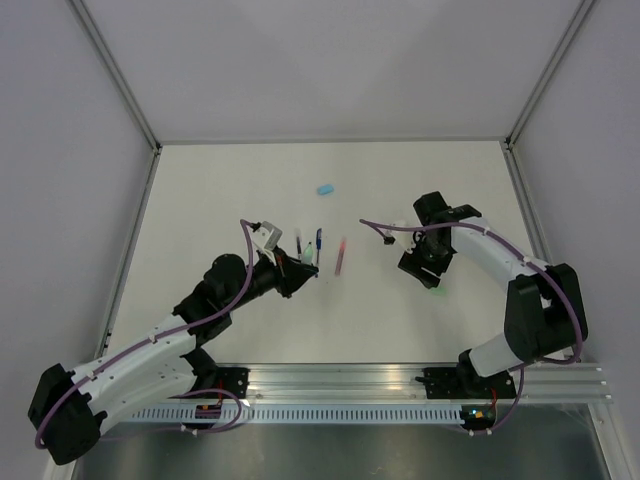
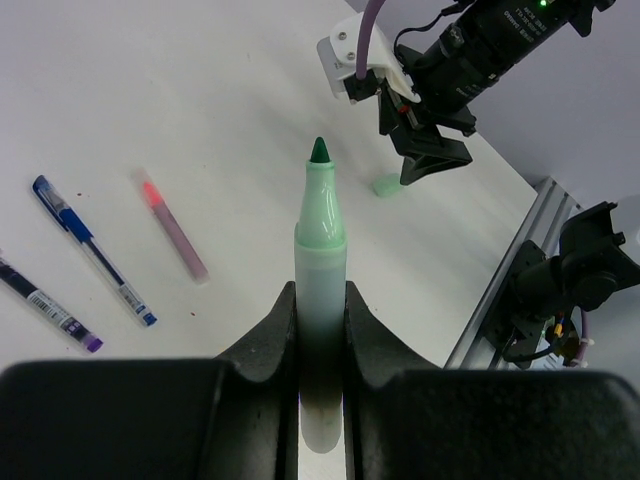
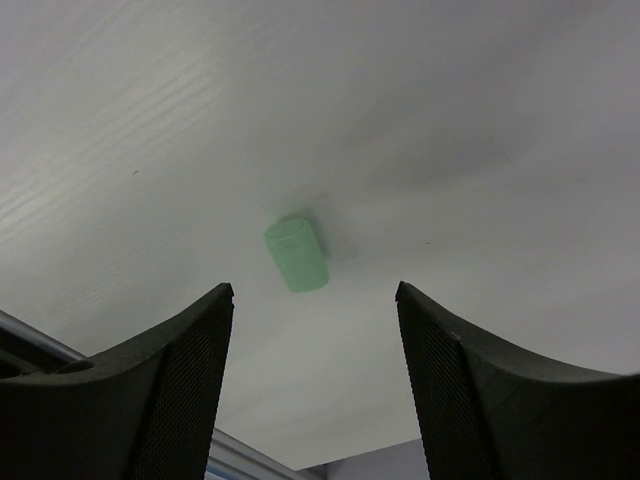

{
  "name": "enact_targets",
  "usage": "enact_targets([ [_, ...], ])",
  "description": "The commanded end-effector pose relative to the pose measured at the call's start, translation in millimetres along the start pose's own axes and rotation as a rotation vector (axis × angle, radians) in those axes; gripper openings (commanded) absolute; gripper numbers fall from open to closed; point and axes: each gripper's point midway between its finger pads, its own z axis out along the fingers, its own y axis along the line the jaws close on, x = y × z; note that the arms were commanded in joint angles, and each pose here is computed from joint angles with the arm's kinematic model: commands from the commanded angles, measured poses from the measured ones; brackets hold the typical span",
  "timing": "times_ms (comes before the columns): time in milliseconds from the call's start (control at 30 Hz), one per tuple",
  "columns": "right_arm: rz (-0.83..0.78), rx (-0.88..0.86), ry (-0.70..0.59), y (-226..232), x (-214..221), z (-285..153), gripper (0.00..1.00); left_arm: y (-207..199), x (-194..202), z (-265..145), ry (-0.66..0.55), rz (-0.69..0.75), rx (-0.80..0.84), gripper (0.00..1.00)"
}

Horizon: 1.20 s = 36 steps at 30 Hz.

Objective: Insert the pens into the pen caps

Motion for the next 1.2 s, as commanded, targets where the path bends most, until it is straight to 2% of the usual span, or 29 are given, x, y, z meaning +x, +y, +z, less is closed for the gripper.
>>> enact_targets([
  [0, -0.07, -0.016, -0.008, -13, -8, 3, 0.72, 3, -7, 4, -0.029, 0.037, -0.009, 0.02],
  [333, -0.083, -0.163, 0.094, 3, 14, 38, 0.68, 6, -9, 2, -0.04, 0.042, -0.026, 0.02],
  [833, -0.089, -0.098, 0.13, 0, 32, 64, 0.65, 6, -13, -1, -0.062, 0.041, -0.033, 0.02],
  [967, -0.085, -0.091, 0.138, -3, 32, 66, 0.56, 8, -13, -1, -0.061, 0.042, -0.042, 0.02],
  [1033, -0.079, -0.079, 0.132, -5, 30, 67, 0.48, 7, -13, -1, -0.061, 0.041, -0.039, 0.02],
  [1067, -0.076, -0.074, 0.125, -5, 29, 67, 0.35, 7, -13, -2, -0.062, 0.041, -0.042, 0.02],
  [1167, -0.066, -0.058, 0.118, -6, 29, 67, 0.19, 8, -13, -2, -0.063, 0.041, -0.044, 0.02],
])
